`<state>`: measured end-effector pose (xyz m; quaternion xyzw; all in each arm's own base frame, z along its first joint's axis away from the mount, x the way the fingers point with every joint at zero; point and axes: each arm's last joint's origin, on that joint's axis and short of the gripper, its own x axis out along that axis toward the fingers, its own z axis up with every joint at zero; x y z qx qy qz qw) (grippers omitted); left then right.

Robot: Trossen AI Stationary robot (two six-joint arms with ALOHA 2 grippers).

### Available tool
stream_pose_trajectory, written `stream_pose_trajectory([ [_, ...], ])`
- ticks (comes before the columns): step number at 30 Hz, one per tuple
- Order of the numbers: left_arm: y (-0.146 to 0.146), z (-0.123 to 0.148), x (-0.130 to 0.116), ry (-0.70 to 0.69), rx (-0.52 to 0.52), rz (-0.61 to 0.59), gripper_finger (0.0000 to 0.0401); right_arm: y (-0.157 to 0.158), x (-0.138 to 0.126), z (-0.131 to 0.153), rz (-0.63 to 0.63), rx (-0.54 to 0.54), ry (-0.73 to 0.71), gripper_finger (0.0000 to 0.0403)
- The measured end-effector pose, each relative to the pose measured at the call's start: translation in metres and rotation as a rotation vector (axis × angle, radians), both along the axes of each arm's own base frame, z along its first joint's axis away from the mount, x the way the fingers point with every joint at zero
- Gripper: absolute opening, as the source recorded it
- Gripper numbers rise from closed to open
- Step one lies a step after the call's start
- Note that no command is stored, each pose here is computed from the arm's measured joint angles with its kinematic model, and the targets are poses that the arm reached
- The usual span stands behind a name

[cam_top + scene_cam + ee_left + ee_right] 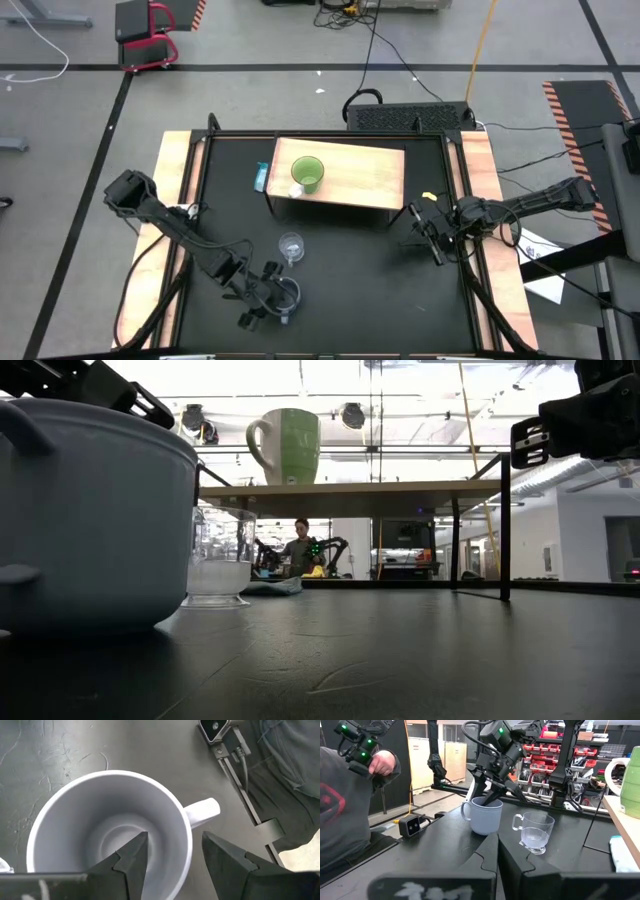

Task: Stack small to large cups/mugs on shelf
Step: Put the gray cup on the shelf

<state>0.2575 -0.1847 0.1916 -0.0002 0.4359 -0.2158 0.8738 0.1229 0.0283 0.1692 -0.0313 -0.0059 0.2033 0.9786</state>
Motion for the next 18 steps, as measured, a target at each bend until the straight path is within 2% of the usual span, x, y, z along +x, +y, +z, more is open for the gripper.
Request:
stream_pose_trajectory([
  [5, 0.0013, 0.0000, 0.0009, -0.001, 0.002, 0.002, 0.0179, 0.0000, 0.0000, 0.0000, 0.000, 0.000, 0.000, 0.0000],
  [18, 0.0018, 0.0001, 0.0012, -0.012, 0.016, -0.017, 0.0076, 0.0000, 0.0000, 0.0000, 0.000, 0.000, 0.000, 0.0000],
])
